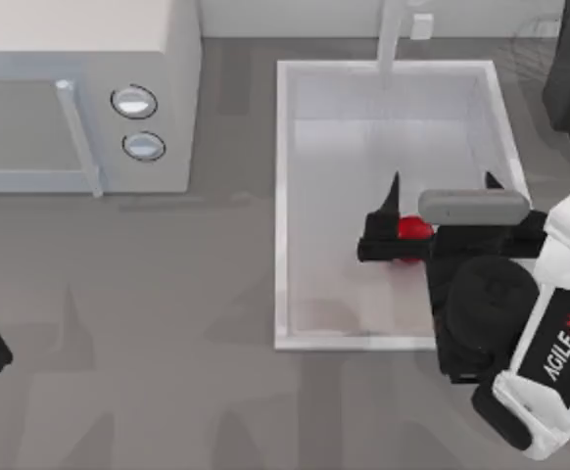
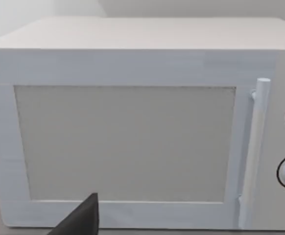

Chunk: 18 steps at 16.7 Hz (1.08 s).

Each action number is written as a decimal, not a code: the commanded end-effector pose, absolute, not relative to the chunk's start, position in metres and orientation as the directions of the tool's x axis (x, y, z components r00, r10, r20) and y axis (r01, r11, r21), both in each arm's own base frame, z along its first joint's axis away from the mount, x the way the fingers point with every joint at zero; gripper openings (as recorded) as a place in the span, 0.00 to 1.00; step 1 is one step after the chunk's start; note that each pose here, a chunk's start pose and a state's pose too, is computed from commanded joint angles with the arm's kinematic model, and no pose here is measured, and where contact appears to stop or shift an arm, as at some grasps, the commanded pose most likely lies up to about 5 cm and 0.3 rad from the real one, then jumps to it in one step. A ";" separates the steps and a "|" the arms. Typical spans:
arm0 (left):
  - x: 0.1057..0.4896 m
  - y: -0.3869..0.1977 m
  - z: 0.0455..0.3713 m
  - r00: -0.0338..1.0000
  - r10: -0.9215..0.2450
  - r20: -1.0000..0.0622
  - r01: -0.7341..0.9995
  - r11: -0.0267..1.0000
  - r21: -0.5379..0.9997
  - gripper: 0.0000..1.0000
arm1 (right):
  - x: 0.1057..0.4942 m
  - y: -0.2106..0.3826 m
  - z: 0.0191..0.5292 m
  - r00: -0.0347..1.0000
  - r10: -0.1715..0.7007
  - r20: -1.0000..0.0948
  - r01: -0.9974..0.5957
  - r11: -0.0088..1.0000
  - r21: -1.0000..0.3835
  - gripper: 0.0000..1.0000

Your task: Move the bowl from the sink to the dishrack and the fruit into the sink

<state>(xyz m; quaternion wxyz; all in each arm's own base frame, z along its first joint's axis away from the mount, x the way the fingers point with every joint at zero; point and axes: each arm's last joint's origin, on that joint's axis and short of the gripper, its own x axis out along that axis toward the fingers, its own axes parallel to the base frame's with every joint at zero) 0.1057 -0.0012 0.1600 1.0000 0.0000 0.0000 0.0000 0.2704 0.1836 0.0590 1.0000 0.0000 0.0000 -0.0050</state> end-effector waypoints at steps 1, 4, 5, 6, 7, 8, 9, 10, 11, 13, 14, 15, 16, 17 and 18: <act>0.106 -0.001 0.160 1.000 0.000 0.000 0.000 1.000 0.000 1.00 | 0.271 0.184 0.059 1.000 -0.010 0.001 0.010 1.000 0.001 1.00; 0.106 -0.001 0.160 1.000 0.000 0.000 0.000 1.000 0.000 1.00 | 0.272 0.180 0.064 1.000 -0.013 -0.005 0.013 1.000 0.001 1.00; 0.106 -0.001 0.160 1.000 0.000 0.000 0.000 1.000 0.000 1.00 | 0.273 0.177 0.070 1.000 -0.016 -0.010 0.016 1.000 0.002 1.00; 0.106 -0.001 0.160 1.000 0.000 0.000 0.000 1.000 0.000 1.00 | 0.274 0.172 0.076 1.000 -0.021 -0.015 0.021 1.000 0.002 1.00; 0.106 -0.001 0.160 1.000 0.000 0.000 0.000 1.000 0.000 1.00 | 0.275 0.165 0.085 0.999 -0.027 -0.021 0.027 1.000 0.003 1.00; 0.106 -0.001 0.160 1.000 0.000 0.000 0.000 1.000 0.000 1.00 | 0.276 0.158 0.095 0.999 -0.034 -0.026 0.034 0.999 0.005 1.00; 0.106 -0.001 0.160 1.000 0.000 0.000 0.000 1.000 0.000 1.00 | 0.275 0.149 0.107 0.999 -0.043 -0.031 0.044 0.999 0.007 1.00; 0.106 -0.001 0.160 1.000 0.000 0.000 0.000 1.000 0.000 1.00 | 0.274 0.139 0.119 0.998 -0.053 -0.035 0.054 0.999 0.009 1.00; 0.106 -0.001 0.160 1.000 0.000 0.000 0.000 1.000 0.000 1.00 | 0.271 0.127 0.131 0.997 -0.064 -0.038 0.064 0.998 0.012 1.00; 0.106 -0.001 0.160 1.000 0.000 0.000 0.000 1.000 0.000 1.00 | 0.261 0.103 0.157 0.996 -0.085 -0.038 0.085 0.996 0.021 1.00; 0.106 -0.001 0.160 1.000 0.000 0.000 0.000 1.000 0.000 1.00 | 0.252 0.090 0.170 0.995 -0.094 -0.035 0.095 0.995 0.026 1.00; 0.106 -0.001 0.160 1.000 0.000 0.000 0.000 1.000 0.000 1.00 | 0.243 0.077 0.181 0.994 -0.102 -0.030 0.103 0.994 0.031 1.00; 0.106 -0.001 0.160 1.000 0.000 0.000 0.000 1.000 0.000 1.00 | 0.231 0.065 0.191 0.994 -0.109 -0.024 0.110 0.993 0.036 1.00; 0.106 -0.001 0.160 1.000 0.000 0.000 0.000 1.000 0.000 1.00 | 0.218 0.053 0.198 0.993 -0.114 -0.017 0.114 0.993 0.041 1.00; 0.106 -0.001 0.160 1.000 0.000 0.000 0.000 1.000 0.000 1.00 | 0.204 0.042 0.204 0.993 -0.116 -0.009 0.117 0.992 0.044 1.00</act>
